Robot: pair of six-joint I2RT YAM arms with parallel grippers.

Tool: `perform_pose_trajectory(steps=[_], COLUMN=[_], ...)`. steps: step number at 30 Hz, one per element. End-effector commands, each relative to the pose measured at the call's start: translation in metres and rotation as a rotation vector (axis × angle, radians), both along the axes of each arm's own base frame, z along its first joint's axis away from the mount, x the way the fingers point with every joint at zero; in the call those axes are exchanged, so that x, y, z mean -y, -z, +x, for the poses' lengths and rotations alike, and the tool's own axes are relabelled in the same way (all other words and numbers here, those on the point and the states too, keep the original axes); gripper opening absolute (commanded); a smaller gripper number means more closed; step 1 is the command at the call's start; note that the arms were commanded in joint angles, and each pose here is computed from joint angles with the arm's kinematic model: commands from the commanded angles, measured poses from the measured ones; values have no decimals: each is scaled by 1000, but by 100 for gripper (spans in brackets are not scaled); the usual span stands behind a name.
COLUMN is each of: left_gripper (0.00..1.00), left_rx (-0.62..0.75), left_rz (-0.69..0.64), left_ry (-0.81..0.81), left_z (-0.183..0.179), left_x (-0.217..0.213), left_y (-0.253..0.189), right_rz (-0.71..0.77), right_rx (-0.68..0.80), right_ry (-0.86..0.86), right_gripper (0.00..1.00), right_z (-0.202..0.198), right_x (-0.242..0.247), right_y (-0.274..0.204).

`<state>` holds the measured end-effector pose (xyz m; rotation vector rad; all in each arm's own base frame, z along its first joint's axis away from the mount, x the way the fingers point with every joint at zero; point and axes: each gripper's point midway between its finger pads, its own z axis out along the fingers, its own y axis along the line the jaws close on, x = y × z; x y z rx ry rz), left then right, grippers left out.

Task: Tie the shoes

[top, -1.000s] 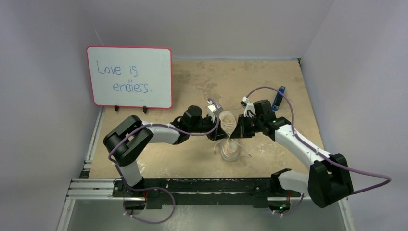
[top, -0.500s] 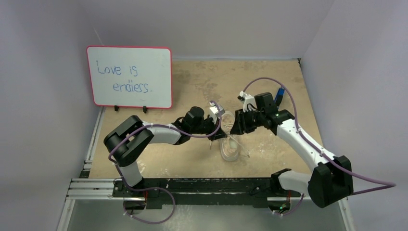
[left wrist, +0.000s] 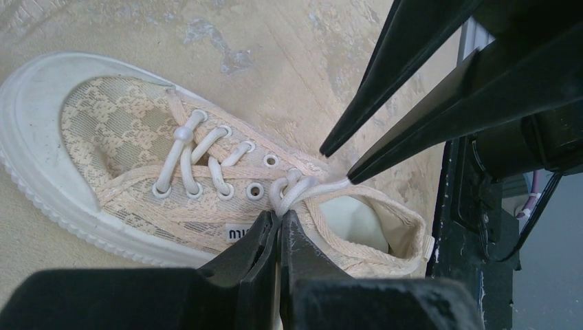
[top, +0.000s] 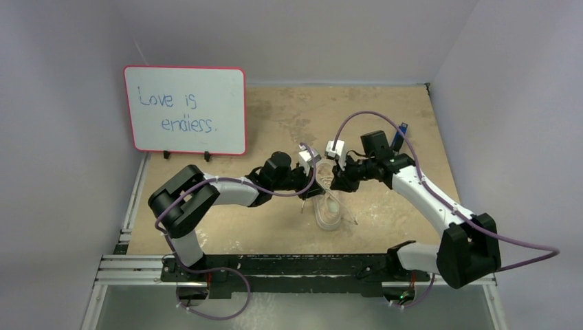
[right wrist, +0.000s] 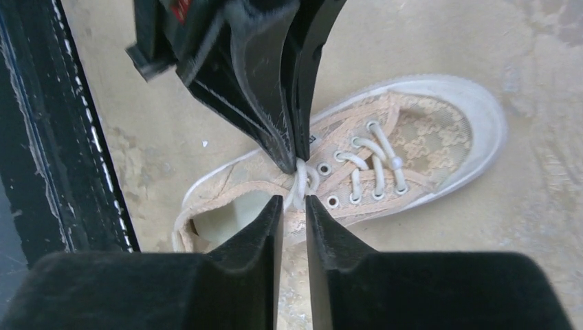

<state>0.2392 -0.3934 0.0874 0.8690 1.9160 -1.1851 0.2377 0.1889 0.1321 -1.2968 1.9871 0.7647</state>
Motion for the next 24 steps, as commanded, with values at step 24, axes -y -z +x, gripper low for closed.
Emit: perform_pose_trajectory(steps=[24], left_gripper=[0], left_rx=[110], left_rz=[-113], left_ry=[-28], left_z=[11], left_x=[6], left_y=[-40], right_rz=[-11], right_rx=[10], right_ry=[-52], right_gripper=[0], right_z=[1], right_x=[-7], right_y=[18])
